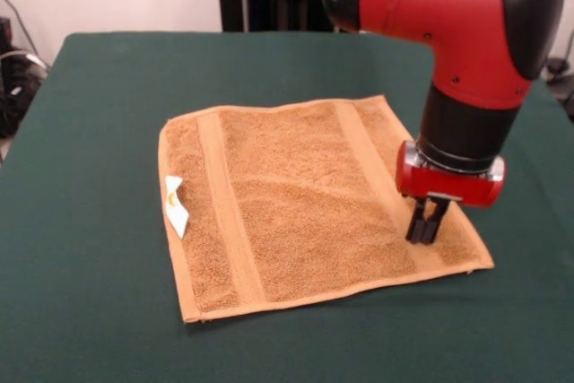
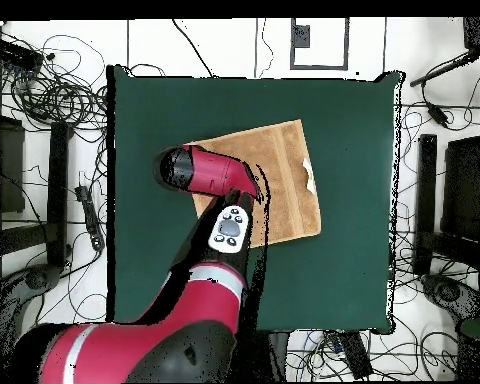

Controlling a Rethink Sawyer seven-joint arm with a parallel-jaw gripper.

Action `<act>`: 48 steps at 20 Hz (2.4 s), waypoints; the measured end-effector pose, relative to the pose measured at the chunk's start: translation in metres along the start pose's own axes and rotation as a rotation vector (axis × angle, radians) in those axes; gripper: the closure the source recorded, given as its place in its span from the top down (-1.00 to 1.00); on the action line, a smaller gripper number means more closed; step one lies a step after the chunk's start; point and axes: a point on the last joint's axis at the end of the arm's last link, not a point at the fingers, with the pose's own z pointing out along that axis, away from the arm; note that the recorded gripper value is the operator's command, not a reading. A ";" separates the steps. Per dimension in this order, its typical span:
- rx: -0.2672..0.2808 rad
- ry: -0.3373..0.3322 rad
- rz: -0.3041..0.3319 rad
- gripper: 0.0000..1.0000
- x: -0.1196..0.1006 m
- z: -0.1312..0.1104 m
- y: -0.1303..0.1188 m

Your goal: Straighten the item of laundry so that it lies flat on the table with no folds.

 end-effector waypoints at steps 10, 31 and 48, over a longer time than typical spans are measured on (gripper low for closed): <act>-0.053 -0.006 -0.096 -1.00 -0.004 0.001 -0.008; -0.052 -0.036 -0.203 -1.00 -0.003 0.002 -0.008; -0.035 -0.042 -0.218 -1.00 -0.002 0.002 -0.006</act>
